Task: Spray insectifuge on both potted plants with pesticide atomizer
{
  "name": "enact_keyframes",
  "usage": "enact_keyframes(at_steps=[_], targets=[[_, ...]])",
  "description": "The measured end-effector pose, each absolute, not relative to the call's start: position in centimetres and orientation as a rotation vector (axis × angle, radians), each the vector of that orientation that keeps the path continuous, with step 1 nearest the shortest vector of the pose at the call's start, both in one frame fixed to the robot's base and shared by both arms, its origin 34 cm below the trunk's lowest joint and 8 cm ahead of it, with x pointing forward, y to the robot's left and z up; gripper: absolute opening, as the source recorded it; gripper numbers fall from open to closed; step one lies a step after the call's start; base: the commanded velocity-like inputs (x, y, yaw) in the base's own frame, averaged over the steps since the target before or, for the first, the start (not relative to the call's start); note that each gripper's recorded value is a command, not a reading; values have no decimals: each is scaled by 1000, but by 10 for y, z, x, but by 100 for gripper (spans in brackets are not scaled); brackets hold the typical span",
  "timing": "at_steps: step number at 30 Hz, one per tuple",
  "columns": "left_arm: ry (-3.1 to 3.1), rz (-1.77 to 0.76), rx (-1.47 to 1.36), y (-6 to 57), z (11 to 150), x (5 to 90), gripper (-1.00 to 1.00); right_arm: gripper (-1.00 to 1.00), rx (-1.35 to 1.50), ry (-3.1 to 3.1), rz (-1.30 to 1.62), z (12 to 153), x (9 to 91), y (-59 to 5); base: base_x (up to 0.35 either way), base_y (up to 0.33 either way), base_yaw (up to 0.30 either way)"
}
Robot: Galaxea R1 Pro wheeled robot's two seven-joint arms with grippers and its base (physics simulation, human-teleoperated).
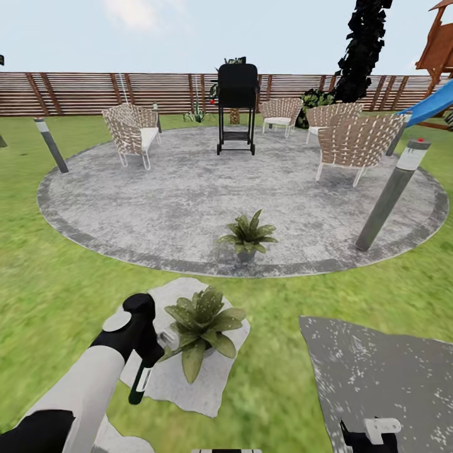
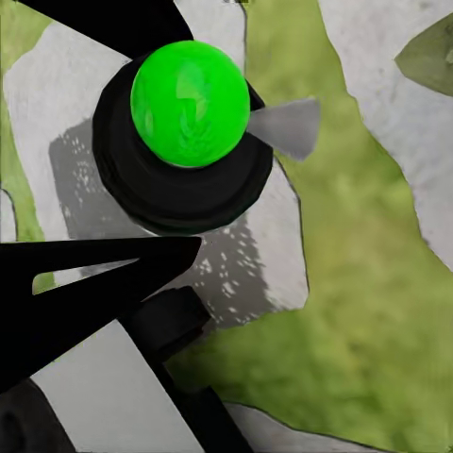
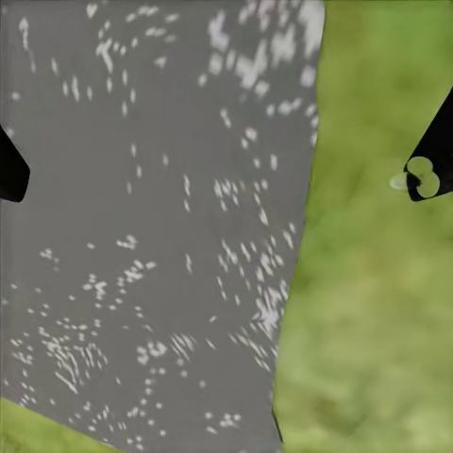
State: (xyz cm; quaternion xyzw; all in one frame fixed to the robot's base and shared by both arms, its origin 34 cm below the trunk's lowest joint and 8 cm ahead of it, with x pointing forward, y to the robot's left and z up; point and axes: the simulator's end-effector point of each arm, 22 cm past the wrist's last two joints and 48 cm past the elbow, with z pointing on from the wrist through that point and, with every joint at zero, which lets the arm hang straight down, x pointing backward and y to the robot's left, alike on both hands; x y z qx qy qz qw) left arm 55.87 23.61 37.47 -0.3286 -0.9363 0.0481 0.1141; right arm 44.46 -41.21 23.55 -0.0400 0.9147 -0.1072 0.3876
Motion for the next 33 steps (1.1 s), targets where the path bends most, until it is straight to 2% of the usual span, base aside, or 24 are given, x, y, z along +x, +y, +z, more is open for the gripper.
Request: enact_keyframes(at_steps=[12, 21, 25, 30, 33], targets=[[-2862, 137, -996, 227, 386, 569, -100, 100, -102, 2327, -273, 235, 445, -412, -261, -74, 41], [-2868, 187, -979, 221, 379, 561, -100, 100, -101, 2328, -273, 235, 444, -412, -20, -98, 266], [-2947, 184, -896, 225, 354, 550, -100, 100, -102, 2328, -273, 235, 444, -412, 0, -2, 72], [-3055, 44, -812, 205, 309, 540, -100, 100, -101, 2327, -273, 236, 445, -412, 0, 0, 129], [-3077, 52, -791, 193, 305, 540, -100, 100, -101, 2327, -273, 236, 445, -412, 0, 0, 239]])
